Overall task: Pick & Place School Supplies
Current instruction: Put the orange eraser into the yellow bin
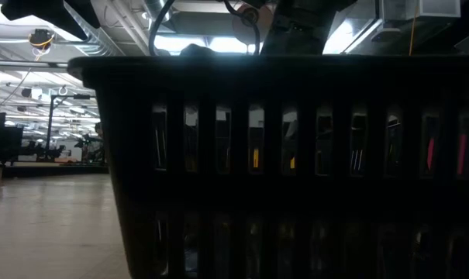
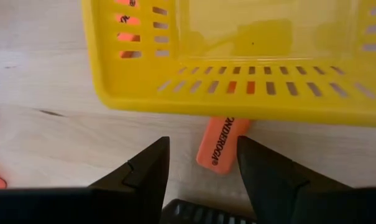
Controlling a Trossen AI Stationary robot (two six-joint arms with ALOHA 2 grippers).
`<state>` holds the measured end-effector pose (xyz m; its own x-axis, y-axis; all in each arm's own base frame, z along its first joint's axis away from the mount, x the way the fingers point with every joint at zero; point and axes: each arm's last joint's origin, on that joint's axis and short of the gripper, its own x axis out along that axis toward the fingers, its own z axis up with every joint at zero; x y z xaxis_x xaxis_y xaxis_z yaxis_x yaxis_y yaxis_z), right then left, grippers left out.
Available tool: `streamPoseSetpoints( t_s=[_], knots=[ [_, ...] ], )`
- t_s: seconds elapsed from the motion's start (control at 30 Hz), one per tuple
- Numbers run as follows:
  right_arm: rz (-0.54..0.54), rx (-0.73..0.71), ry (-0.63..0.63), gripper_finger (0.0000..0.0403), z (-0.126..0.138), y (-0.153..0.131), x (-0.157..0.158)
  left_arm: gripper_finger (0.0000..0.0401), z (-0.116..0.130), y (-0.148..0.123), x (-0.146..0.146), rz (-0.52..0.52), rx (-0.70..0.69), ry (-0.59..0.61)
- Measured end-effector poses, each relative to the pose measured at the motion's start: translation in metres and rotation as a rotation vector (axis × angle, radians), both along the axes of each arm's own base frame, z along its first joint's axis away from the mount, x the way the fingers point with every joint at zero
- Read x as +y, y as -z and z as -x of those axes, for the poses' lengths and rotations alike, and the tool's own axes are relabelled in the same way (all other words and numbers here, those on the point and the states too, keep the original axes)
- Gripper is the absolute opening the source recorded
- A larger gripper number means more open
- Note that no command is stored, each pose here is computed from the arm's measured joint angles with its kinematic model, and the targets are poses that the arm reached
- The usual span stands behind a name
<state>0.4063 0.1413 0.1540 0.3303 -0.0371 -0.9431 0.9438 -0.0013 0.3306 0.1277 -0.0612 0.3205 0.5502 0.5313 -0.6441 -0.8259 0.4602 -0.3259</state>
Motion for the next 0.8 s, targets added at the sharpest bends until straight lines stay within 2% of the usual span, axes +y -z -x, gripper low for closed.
streamPoseSetpoints(
  t_s=[0.27,0.63,0.8],
  knots=[
    [0.019,-0.005,0.007,0.019,0.0,0.001,0.0,0.0168,0.0,0.0,0.0,0.002,-0.002,-0.002],
    [-0.006,0.021,-0.036,0.019,-0.001,0.009,0.004,0.0168,0.0,0.0,0.0,0.004,-0.002,-0.002],
    [-0.014,0.087,-0.063,0.019,0.005,0.015,0.009,0.0168,0.0,0.0,0.0,0.005,-0.001,-0.002]
  ],
)
